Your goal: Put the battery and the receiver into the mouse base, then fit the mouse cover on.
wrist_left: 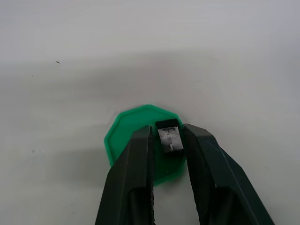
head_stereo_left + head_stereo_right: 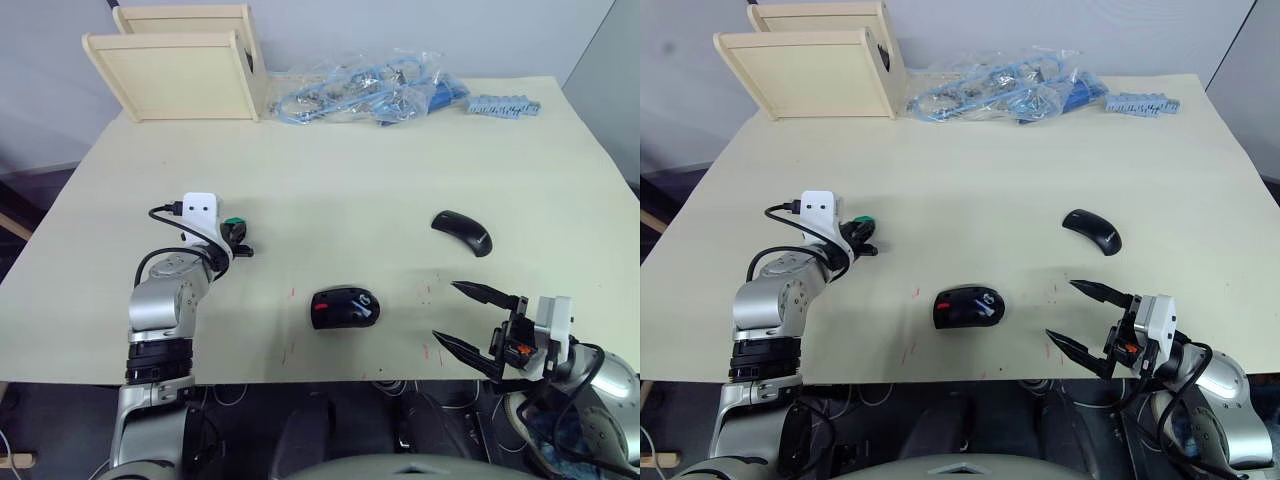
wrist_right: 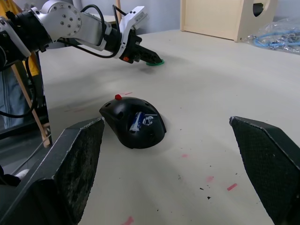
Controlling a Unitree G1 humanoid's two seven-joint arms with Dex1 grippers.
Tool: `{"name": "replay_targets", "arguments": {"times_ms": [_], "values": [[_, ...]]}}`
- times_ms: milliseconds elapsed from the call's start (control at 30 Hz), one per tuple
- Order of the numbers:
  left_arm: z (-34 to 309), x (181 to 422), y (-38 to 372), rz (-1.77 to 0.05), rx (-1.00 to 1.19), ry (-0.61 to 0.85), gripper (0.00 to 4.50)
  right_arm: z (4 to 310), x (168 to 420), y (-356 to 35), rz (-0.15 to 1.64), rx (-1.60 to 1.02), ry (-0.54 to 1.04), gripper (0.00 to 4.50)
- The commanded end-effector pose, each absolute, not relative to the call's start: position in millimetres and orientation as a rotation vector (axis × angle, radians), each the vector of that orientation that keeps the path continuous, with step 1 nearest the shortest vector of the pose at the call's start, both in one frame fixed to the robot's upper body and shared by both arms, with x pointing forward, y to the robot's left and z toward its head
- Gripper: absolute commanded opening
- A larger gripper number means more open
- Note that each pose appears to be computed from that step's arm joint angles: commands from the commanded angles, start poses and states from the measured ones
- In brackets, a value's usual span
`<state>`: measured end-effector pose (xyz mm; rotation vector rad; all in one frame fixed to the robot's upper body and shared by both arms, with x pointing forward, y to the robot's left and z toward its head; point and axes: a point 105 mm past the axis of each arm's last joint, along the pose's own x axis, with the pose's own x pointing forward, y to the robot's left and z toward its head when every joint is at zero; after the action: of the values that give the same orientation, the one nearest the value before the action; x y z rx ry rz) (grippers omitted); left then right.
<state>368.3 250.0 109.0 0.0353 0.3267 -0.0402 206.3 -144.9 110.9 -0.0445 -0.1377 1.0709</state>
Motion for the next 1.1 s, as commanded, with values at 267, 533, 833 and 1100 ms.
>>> {"name": "replay_targets", "arguments": {"times_ms": [267,533,833,1100], "values": [[120.8,370.1,251.7,-0.034,0.033,0.283,1.13,115.8,203.4,-143.1,1.082,-0.06,-0.168,4.5],[118.3,369.0,252.2,-0.023,0.013,0.295,1.13,115.6,203.7,-143.2,1.082,-0.06,-0.167,4.5],[114.7,367.3,252.7,-0.013,-0.009,0.313,1.13,116.0,204.7,-143.6,1.084,-0.064,-0.168,4.5],[114.0,366.1,252.9,-0.009,-0.011,0.322,1.13,116.5,205.7,-142.6,1.087,-0.064,-0.171,4.5]]}}
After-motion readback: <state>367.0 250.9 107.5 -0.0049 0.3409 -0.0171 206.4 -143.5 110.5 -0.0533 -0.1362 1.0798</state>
